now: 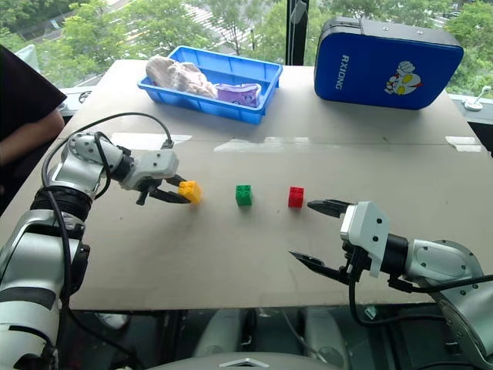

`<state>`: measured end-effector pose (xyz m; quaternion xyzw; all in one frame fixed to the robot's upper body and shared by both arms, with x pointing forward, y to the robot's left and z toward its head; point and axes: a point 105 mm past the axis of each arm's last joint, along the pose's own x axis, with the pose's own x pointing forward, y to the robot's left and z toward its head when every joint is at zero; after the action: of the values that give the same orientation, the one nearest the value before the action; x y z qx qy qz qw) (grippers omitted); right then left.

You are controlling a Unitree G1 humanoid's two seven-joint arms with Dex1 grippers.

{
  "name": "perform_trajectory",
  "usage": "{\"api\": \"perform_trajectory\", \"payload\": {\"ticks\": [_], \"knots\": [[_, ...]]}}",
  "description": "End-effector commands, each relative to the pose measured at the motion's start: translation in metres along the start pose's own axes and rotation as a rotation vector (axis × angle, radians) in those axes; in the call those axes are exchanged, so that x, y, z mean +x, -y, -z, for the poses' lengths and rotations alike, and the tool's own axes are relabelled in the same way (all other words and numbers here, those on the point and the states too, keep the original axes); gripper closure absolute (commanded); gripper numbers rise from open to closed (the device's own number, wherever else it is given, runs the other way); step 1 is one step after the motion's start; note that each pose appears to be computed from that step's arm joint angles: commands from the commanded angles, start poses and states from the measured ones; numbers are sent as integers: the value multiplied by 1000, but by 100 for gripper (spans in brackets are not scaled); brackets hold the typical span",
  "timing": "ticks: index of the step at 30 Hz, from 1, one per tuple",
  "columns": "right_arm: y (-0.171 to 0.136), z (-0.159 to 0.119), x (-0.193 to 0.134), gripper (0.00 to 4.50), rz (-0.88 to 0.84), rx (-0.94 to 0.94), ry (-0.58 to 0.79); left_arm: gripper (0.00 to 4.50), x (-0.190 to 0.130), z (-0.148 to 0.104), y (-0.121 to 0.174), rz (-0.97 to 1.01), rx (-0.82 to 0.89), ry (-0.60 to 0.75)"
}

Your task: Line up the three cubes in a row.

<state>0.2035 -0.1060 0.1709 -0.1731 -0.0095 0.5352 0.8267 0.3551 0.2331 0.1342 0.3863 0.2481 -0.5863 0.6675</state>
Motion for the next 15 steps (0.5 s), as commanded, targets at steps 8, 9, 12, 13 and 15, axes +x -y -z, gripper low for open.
{"api": "perform_trajectory", "payload": {"ticks": [8,9,12,13,15], "knots": [[-1,-11,-2,0,11,-47,22,326,-2,-4,-4,3,44,-9],[-1,-10,-2,0,12,-46,21,326,-1,-4,-4,4,43,-9],[-2,-10,-3,0,12,-45,20,137,-1,-4,-4,6,41,-1],[-2,-10,-3,0,12,-44,19,96,-1,-4,-3,7,40,-2],[-2,-10,-3,0,13,-43,18,3,-3,-3,-3,0,36,3]]}}
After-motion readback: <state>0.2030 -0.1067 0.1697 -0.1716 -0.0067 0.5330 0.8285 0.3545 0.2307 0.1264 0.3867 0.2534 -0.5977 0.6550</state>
